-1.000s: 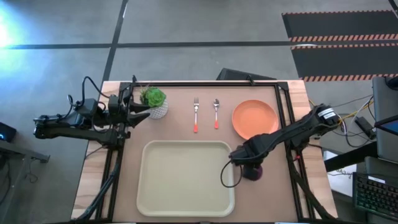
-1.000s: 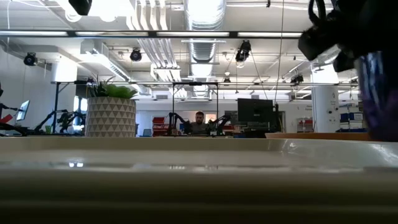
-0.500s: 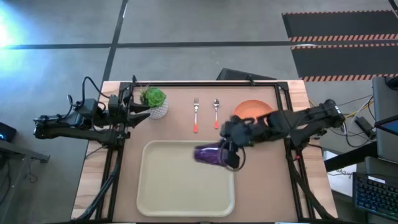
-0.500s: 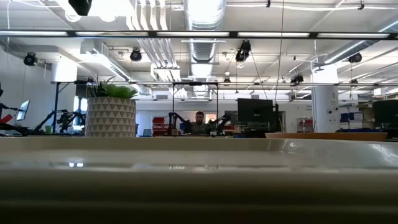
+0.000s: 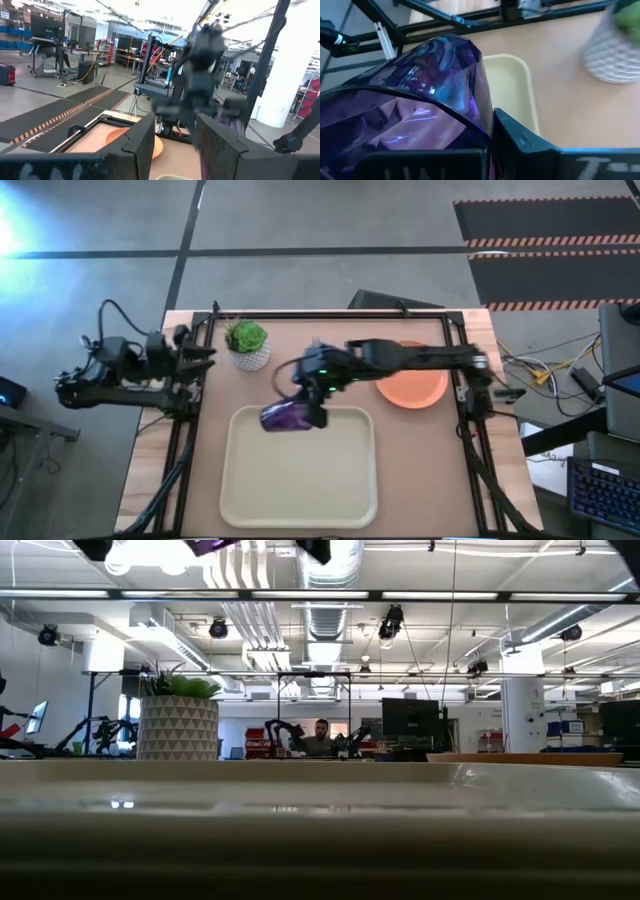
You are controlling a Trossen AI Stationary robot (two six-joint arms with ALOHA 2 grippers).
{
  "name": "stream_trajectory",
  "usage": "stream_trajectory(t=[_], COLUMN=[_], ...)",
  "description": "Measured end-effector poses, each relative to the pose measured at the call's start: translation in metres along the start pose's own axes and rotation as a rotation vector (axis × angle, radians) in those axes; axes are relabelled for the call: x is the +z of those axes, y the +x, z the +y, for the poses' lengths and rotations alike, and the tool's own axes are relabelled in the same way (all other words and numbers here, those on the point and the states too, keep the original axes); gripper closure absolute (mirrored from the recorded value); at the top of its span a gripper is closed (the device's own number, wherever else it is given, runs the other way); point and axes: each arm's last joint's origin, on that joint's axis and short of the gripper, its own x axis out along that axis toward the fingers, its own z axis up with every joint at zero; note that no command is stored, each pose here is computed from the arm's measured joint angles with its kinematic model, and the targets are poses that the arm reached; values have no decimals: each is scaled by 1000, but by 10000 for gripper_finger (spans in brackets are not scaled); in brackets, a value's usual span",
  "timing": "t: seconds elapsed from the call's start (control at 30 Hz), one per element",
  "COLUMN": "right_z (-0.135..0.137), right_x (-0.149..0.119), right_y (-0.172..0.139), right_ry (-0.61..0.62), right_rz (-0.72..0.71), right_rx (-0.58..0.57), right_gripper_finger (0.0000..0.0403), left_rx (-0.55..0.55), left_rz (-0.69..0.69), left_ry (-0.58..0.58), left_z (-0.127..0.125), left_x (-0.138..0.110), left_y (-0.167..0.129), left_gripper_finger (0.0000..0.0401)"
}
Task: Pick and place plate/cup/fork/spoon on tray
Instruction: Put the violet cup on the gray serving tray
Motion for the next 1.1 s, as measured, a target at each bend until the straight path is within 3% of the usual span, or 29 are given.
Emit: stream_trajectory(t=[0.2,0.43,0.73,1.1], right_z=[-17,-37,-40,-27], right_x=[5,-34,-64,-64], right_y=[52,83,52,0], right_ry=[14,133,185,260], right_rz=[95,388,758,687], right_rx=[40,-38,-268,-314], right_gripper_finger=[395,395,395,395], left_rx=[2,6,10,10], left_rz=[8,33,50,52], left_ry=[2,4,6,2], left_z=[3,4,4,4], left_x=[0,-5,-6,-7], left_y=[-20,-22,-19,-18], left_gripper_finger=[273,273,273,273])
